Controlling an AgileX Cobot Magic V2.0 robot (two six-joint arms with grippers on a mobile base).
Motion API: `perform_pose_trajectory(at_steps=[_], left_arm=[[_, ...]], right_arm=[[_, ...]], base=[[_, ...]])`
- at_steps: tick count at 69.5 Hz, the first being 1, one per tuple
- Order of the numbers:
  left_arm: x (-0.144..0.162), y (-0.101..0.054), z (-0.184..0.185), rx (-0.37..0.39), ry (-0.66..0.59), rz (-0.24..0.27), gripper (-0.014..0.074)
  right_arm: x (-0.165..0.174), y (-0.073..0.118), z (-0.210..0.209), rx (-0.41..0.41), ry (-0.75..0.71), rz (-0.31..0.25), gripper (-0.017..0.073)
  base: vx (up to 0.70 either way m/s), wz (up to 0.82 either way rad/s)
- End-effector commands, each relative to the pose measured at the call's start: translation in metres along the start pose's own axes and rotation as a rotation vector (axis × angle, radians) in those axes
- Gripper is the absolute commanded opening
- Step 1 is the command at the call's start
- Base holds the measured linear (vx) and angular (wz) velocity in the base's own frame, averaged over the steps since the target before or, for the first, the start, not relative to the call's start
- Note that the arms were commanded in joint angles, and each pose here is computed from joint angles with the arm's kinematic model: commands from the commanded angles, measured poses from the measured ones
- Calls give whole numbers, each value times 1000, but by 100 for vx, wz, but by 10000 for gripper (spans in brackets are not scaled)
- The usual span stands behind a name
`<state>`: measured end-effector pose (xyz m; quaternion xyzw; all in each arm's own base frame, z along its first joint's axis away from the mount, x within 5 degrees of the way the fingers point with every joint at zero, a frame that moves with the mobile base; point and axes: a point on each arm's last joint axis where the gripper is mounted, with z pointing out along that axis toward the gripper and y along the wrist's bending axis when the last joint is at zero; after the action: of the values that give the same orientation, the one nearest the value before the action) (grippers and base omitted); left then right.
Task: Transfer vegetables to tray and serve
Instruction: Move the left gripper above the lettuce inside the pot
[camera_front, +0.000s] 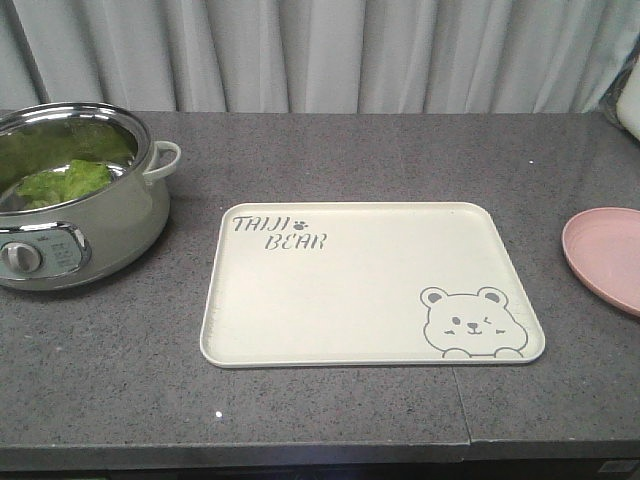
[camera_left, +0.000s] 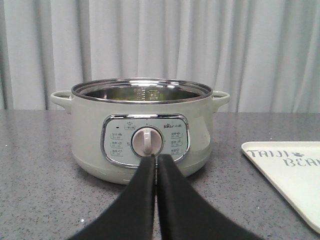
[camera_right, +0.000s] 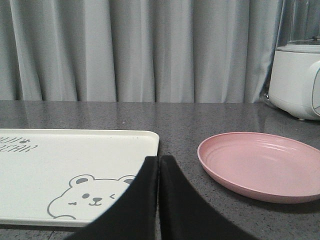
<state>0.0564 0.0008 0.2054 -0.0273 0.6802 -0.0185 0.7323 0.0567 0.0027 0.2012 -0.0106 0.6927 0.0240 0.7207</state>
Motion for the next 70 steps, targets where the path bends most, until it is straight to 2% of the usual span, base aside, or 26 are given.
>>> perform_pose_trajectory(at_steps=[1, 70], left_arm=[[1, 0, -1, 4, -56, -10, -6], [1, 0, -1, 4, -56, -10, -6]], right_arm=[[-5, 0, 0, -2, -72, -10, -4], [-5, 0, 0, -2, -72, -10, -4]], base=[[3, 2], [0, 0]])
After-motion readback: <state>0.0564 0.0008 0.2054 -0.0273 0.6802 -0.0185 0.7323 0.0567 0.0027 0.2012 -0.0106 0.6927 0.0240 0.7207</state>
